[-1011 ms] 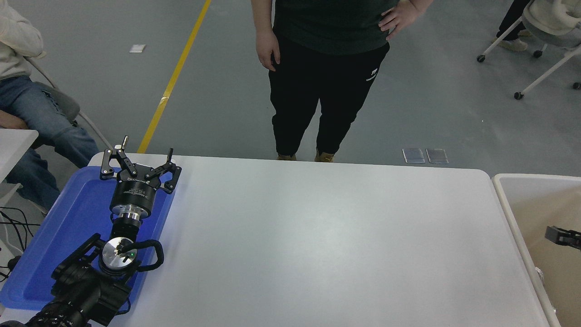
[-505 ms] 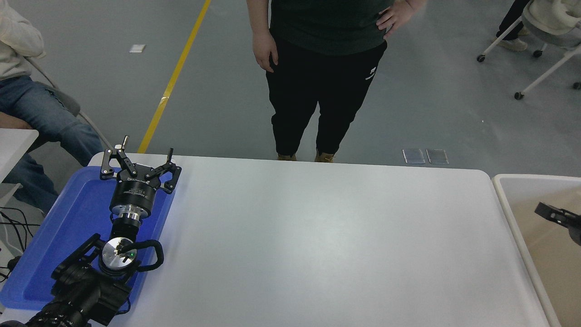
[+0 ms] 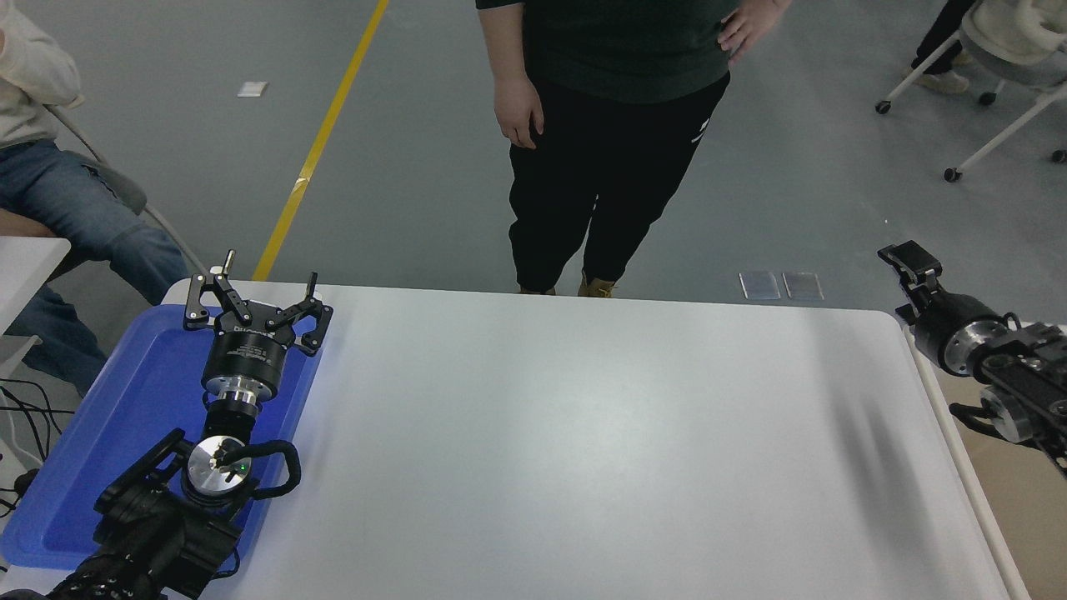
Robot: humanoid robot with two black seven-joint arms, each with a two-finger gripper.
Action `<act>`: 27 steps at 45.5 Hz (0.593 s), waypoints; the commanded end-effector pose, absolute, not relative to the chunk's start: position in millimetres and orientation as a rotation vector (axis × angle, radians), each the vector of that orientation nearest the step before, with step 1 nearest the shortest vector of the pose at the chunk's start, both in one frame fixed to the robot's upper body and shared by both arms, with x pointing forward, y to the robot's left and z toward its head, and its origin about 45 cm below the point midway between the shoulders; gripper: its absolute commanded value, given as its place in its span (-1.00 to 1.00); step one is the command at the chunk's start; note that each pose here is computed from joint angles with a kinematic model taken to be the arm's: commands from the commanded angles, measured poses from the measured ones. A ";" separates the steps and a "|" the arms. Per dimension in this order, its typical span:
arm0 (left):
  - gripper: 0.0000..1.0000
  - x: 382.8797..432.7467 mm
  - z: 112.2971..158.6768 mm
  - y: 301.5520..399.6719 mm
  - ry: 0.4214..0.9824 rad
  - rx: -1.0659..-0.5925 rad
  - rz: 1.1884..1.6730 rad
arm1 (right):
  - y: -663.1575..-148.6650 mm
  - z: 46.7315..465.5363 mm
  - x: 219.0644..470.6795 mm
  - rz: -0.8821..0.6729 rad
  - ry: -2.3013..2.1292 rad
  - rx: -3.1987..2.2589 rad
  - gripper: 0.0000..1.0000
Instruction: Pick up paper ball place in dustbin
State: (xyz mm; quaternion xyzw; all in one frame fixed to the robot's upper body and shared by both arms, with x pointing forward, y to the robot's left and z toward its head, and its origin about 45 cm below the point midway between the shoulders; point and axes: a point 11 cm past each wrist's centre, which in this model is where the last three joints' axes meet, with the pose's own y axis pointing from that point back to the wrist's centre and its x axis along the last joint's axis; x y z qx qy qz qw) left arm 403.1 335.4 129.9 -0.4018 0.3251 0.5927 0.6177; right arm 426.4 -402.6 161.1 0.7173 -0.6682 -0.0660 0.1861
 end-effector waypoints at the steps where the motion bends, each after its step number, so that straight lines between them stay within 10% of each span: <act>1: 1.00 403.1 130.0 335.9 0.748 -0.926 1.365 | -347.5 171.7 439.8 -0.583 -2.044 2.287 1.00; 27: 1.00 403.1 130.0 335.9 0.748 -0.926 1.365 | -299.2 128.3 411.2 -1.173 -2.078 2.475 1.00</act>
